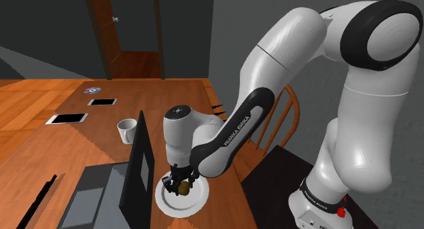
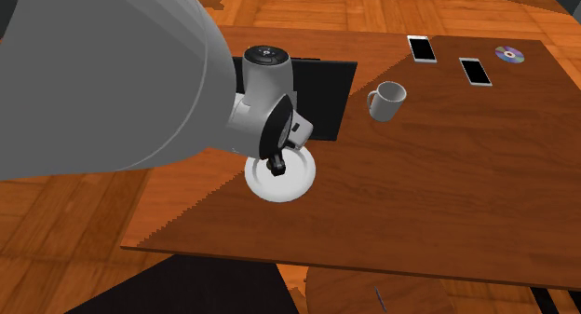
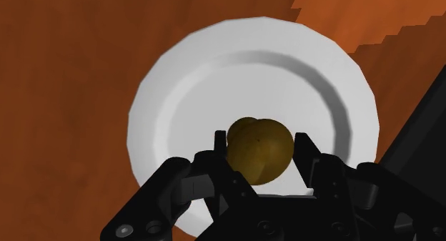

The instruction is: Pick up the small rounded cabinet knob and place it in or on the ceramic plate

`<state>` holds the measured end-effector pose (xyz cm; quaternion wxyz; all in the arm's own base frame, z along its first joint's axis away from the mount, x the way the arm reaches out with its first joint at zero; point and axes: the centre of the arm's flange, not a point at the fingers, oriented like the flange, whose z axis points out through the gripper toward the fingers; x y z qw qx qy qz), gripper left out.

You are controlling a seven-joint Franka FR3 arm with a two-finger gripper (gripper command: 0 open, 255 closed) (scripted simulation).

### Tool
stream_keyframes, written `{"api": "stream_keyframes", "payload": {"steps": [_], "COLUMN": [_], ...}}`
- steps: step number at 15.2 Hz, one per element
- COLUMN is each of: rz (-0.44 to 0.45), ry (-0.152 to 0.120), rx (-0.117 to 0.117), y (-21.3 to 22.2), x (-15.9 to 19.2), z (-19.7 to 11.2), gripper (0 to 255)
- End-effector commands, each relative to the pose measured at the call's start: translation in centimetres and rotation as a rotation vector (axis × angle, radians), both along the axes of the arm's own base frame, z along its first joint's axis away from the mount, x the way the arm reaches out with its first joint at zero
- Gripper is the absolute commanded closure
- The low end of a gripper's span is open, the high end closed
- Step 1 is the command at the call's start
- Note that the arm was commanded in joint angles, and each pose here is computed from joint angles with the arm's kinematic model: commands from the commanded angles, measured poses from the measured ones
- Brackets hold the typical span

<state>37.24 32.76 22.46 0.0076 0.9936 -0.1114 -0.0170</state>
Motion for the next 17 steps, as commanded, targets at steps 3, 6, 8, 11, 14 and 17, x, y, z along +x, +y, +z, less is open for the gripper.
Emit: {"api": "stream_keyframes", "payload": {"steps": [3,6,8,11,14,17], "rz": [0.000,0.000,0.000,0.000,0.000,0.000], "ry": [0.000,0.000,0.000,0.000,0.000,0.000], "rx": [0.000,0.000,0.000,0.000,0.000,0.000], "y": [0.0,0.0,0.0,0.0,0.0,0.1], "x": [0.0,0.0,0.0,0.0,0.1,0.2], "z": [-0.2,-0.2,-0.1,-0.1,2.5,4.8], "gripper": [255,255,0,0,0,0]}}
